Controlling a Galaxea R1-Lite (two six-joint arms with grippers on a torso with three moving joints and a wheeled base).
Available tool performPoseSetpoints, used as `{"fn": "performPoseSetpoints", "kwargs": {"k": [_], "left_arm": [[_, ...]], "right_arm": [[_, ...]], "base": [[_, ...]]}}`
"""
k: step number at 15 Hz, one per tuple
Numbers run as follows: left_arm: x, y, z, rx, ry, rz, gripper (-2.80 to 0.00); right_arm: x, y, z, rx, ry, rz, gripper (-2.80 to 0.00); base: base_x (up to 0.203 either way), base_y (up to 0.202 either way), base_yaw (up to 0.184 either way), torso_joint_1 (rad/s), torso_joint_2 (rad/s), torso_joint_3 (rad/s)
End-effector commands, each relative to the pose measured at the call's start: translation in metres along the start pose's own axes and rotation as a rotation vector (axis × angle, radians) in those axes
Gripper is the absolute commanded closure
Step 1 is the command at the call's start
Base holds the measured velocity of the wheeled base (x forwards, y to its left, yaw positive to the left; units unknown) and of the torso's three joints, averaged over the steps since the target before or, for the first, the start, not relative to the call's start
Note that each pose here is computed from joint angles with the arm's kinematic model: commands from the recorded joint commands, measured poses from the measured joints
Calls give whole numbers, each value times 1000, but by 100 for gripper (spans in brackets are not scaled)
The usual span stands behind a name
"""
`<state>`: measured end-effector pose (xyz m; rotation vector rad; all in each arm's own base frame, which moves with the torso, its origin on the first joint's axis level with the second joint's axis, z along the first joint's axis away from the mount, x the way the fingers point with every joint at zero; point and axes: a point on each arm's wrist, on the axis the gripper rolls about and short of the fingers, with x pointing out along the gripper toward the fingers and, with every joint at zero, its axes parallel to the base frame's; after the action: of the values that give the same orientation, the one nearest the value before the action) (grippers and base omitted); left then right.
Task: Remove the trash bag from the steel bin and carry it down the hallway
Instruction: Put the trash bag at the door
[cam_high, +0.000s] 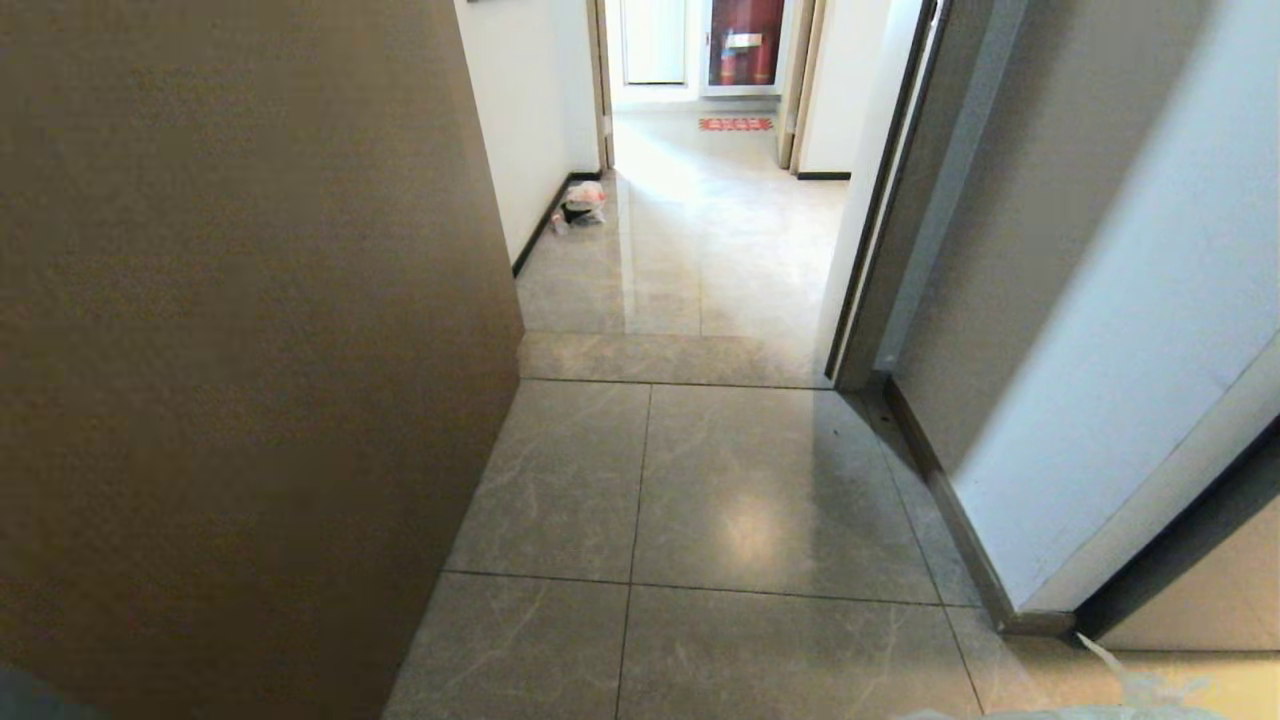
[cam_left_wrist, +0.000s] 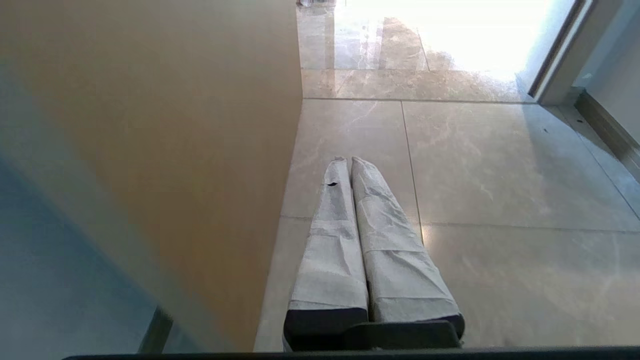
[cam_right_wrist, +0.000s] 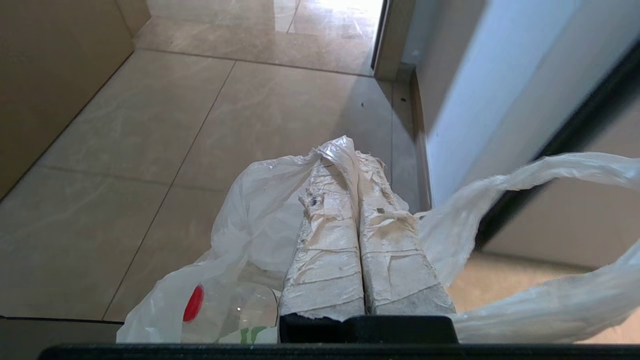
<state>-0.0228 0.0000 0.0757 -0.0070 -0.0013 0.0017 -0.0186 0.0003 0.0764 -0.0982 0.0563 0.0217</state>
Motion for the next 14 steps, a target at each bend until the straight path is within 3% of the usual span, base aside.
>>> {"fn": "performPoseSetpoints", "kwargs": {"k": [1,14], "left_arm": [[0,0,0,-1,-1,1,0],[0,0,0,-1,0,1,0]], "right_arm": [[0,0,0,-1,2,1,0],[0,0,0,-1,1,1,0]], "base": [[189,0,0,2,5,0],[194,0,1,2,1,2]]}}
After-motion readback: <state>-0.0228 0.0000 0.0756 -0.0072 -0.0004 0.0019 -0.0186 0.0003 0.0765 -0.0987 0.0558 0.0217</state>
